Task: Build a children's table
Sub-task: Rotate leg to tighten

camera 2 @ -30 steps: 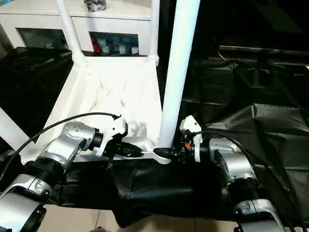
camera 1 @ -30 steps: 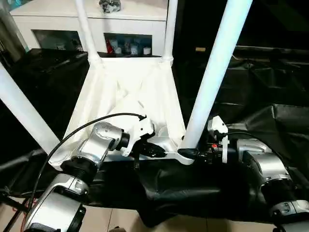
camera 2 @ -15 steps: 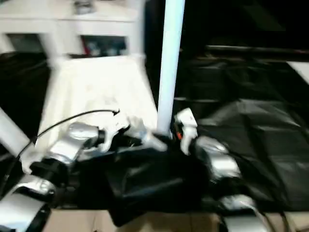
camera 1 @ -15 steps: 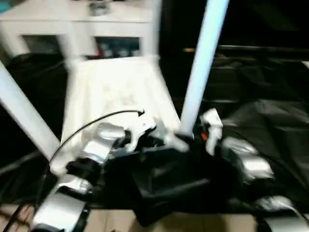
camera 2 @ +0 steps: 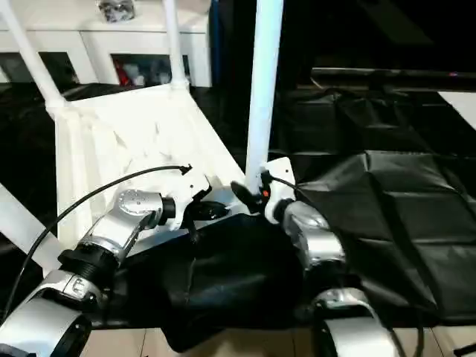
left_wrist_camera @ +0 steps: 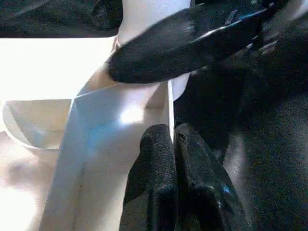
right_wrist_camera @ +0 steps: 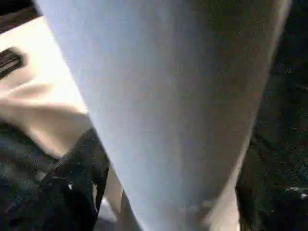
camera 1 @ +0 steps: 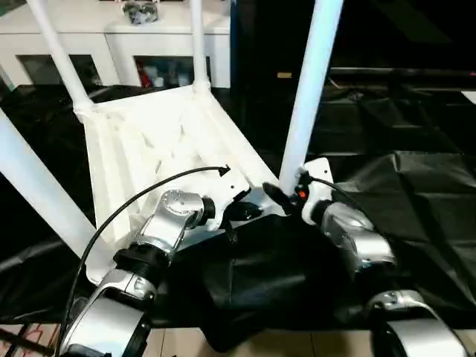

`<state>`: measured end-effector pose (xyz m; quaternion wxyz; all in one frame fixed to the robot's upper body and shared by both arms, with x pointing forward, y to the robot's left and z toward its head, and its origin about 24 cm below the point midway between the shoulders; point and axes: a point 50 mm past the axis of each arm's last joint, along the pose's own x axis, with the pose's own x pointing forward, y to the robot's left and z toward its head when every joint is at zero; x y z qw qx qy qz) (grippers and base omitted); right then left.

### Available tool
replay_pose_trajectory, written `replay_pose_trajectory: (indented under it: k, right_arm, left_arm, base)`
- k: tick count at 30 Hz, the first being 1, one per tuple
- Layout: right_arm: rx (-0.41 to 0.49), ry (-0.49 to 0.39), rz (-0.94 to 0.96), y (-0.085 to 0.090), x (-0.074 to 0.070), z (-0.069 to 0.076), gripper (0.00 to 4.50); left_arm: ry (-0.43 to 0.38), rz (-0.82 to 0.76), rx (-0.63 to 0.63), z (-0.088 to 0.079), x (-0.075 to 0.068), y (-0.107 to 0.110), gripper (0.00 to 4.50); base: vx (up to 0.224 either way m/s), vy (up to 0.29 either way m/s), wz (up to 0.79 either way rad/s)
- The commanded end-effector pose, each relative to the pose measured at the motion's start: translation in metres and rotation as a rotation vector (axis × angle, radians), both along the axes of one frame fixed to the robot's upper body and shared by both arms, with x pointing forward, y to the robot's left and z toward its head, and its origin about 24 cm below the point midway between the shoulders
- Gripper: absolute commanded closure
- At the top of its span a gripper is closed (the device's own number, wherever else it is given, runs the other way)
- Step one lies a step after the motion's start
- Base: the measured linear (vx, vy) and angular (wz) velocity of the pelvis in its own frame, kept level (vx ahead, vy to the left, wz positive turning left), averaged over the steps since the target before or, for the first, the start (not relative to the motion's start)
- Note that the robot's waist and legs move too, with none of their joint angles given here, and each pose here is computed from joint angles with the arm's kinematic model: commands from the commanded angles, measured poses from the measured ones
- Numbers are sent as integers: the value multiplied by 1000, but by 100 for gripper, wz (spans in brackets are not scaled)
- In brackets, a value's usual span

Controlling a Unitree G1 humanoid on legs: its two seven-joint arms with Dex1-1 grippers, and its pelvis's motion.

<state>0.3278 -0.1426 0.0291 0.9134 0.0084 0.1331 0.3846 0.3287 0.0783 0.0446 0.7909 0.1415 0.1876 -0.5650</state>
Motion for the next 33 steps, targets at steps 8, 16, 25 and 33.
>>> replay_pose_trajectory:
  k: [8,16,25,33]
  right_arm:
    - [-28,67,318,-41,-37,3,94]
    - [-63,81,213,-109,-49,26,94]
    - [-43,8,-13,-129,-42,36,94]
    - [-5,-45,-298,-107,-18,20,94]
  left_arm:
    - [-21,-130,-9,7,-2,0,450]
    - [2,-260,3,8,-10,11,450]
    - [21,-375,-13,9,-18,17,450]
    - [84,-443,-45,9,-28,21,450]
  base:
    - [0,0,0]
    - [0,0,0]
    - [0,0,0]
    - [0,0,0]
